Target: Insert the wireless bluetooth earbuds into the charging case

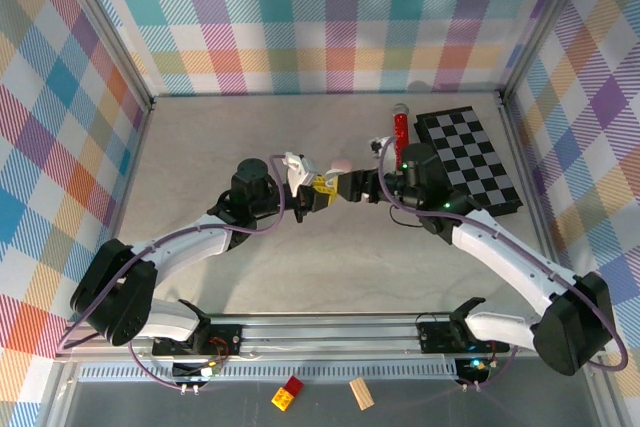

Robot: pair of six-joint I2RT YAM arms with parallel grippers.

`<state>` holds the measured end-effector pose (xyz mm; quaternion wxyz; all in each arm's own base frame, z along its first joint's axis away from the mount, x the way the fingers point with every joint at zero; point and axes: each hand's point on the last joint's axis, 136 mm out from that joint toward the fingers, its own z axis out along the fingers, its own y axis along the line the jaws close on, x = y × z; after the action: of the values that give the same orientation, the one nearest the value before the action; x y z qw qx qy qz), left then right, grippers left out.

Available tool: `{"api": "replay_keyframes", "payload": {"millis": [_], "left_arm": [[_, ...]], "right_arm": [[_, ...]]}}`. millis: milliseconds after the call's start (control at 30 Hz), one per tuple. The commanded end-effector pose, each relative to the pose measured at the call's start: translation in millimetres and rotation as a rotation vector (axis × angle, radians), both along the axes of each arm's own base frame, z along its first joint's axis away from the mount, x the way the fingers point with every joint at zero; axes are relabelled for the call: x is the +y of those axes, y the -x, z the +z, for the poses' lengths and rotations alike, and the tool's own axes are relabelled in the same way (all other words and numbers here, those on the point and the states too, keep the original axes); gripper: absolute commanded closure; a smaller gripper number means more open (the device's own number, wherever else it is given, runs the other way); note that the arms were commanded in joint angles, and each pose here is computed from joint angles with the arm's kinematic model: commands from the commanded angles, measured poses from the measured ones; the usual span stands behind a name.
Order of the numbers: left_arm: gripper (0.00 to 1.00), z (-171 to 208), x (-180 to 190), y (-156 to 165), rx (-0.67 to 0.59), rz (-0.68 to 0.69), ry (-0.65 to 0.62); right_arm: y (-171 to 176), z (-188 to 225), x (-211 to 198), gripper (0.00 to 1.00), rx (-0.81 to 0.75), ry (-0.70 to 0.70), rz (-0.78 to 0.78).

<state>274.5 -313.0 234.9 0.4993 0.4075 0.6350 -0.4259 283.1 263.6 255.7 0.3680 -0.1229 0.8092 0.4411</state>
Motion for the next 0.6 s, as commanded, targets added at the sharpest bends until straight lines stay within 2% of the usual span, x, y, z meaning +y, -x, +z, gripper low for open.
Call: {"api": "replay_keyframes", "payload": {"millis": [0,167,567], "left_arm": [[0.88,19.5,-1.3,8.4,-0.073,-0.064,0.042],[0.88,22.3,-2.1,12.8,-0.076,-0.088,0.051],[0.88,22.8,-5.8,8.0,-0.033,-0.09,0.059]], "right_arm": [[0.0,23.2,-0.7,0.23,0.023,-0.178,0.048],[-1.5,27.5,2.7,0.23,0.074,-0.265,0.109],[9.1,29.0,16.0,0.27,0.114,-0.288,0.238]]}}
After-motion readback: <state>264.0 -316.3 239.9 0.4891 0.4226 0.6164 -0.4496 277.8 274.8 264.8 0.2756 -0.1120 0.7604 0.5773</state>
